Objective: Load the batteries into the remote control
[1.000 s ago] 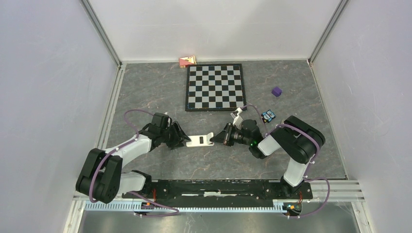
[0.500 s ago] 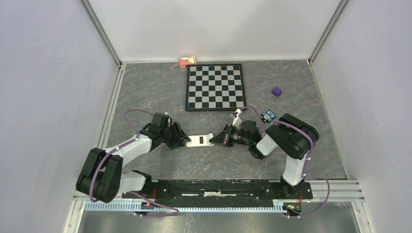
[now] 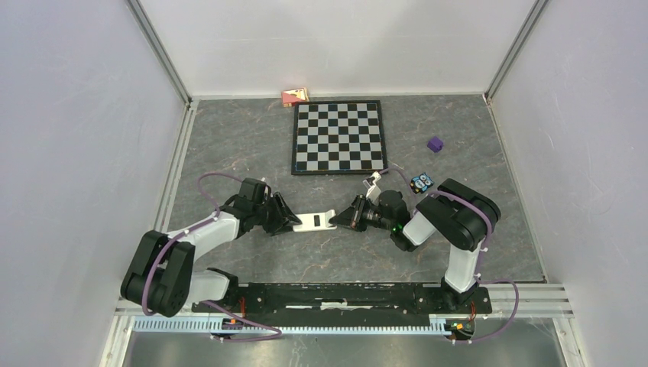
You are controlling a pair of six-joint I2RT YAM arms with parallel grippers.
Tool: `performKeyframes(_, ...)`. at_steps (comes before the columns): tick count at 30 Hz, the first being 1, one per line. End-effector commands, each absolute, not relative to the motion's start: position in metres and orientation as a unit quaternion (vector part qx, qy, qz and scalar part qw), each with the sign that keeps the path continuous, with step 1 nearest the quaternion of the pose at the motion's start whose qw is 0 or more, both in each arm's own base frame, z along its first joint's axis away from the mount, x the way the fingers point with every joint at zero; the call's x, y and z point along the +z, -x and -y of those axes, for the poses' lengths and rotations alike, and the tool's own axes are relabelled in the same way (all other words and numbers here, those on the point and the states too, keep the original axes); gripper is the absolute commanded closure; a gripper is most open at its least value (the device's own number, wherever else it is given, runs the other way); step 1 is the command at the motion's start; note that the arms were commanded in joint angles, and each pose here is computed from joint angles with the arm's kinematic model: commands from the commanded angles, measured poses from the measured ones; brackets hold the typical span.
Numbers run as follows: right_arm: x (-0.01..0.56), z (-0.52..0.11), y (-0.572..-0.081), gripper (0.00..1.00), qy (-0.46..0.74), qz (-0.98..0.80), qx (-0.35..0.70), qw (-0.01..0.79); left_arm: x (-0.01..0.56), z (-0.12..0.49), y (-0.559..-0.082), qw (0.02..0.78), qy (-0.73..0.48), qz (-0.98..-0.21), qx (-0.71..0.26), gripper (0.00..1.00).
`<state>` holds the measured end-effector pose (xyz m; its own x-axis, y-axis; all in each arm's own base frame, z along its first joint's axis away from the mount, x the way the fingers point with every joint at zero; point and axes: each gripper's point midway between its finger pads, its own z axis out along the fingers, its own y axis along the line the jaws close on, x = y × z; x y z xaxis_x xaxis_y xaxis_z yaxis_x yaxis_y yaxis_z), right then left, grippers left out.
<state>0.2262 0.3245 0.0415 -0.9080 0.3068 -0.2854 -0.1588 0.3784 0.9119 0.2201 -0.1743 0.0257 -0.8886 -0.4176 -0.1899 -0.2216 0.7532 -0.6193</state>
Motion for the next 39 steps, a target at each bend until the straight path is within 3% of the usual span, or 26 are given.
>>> performKeyframes(1, 0.036, -0.325, -0.233, 1.0, -0.064, -0.804, 0.549, 0.219, 0.023, 0.176, -0.22, 0.158, 0.171, -0.921, -0.312, 0.5)
performKeyframes(10, 0.02, -0.322, -0.22, 1.0, -0.042, -0.828, 0.527, 0.189, 0.023, 0.176, -0.222, 0.158, 0.165, -0.922, -0.311, 0.51)
performKeyframes(17, 0.02, -0.321, -0.228, 0.8, -0.018, -0.846, 0.494, 0.2, 0.024, 0.175, -0.224, 0.161, 0.164, -0.924, -0.307, 0.5)
performKeyframes(26, 0.027, -0.323, -0.237, 0.67, 0.002, -0.857, 0.474, 0.205, 0.025, 0.174, -0.225, 0.163, 0.161, -0.926, -0.301, 0.48)
performKeyframes(39, 0.038, -0.321, -0.235, 0.6, -0.005, -0.86, 0.47, 0.196, 0.027, 0.173, -0.228, 0.165, 0.16, -0.926, -0.298, 0.48)
